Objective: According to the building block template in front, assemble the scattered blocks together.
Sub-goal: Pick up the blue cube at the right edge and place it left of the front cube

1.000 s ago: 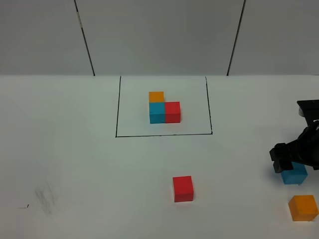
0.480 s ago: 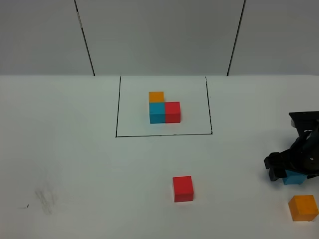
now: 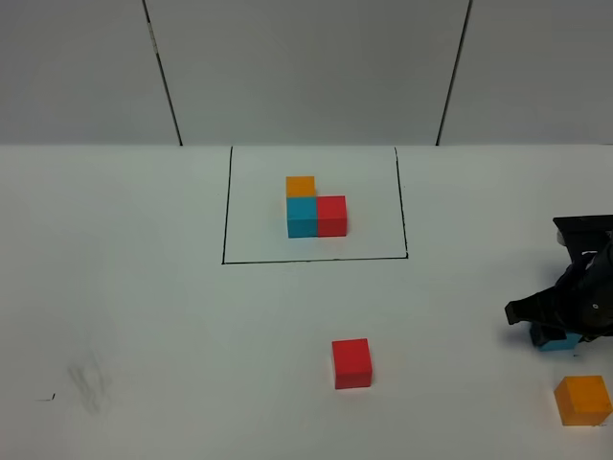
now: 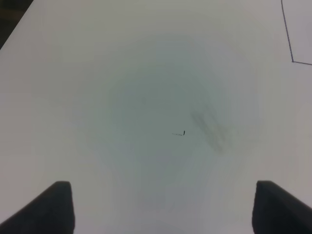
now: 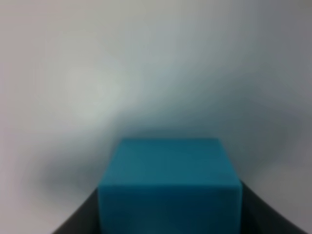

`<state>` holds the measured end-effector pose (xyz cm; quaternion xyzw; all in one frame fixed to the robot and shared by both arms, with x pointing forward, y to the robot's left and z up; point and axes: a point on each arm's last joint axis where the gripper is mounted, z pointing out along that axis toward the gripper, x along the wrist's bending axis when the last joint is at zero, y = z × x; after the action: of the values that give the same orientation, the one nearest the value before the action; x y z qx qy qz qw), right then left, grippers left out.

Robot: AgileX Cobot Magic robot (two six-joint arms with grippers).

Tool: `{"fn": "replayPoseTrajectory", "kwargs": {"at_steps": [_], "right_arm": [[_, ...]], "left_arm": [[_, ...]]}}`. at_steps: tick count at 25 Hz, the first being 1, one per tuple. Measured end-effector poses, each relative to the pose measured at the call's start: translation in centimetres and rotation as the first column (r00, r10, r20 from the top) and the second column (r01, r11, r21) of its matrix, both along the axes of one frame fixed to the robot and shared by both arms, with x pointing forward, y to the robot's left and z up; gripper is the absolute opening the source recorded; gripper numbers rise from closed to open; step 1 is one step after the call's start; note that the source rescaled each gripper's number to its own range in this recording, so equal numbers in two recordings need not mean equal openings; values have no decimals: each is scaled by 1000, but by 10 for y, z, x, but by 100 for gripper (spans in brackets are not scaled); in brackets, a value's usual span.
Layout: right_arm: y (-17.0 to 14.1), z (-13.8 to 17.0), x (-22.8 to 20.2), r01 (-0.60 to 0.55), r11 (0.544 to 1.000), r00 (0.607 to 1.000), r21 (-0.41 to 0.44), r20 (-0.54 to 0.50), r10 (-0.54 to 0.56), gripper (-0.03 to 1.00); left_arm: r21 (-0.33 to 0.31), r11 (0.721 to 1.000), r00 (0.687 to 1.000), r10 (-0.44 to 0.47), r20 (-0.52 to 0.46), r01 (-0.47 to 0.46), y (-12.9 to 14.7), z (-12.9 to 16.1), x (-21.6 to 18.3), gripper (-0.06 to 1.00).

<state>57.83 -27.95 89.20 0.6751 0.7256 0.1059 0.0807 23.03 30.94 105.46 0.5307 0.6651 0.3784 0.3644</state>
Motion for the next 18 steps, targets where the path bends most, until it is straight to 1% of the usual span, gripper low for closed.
{"fn": "replayPoseTrajectory", "kwargs": {"at_steps": [4,9,11,14,16,18], "right_arm": [[0,1,3,1,1000,1000,0,29,-1,1],[0,1,3,0,1000,999,0,35,0,1],[0,7,2,-6,1000,999,-2,42,6,1],[0,30,1,-28,1000,997,-5,74,29,1],[4,54,-1,-46,999,994,-1,97,46,1],[14,80,-1,-104,995,986,-5,131,103,1]], "left_arm": [[0,1000,1000,0,0,0,0,0,0,82],[0,1000,1000,0,0,0,0,0,0,82],[0,1000,1000,0,0,0,0,0,0,82],[0,1000,1000,0,0,0,0,0,0,82],[0,1000,1000,0,0,0,0,0,0,82],[0,1000,1000,0,0,0,0,0,0,82]]}}
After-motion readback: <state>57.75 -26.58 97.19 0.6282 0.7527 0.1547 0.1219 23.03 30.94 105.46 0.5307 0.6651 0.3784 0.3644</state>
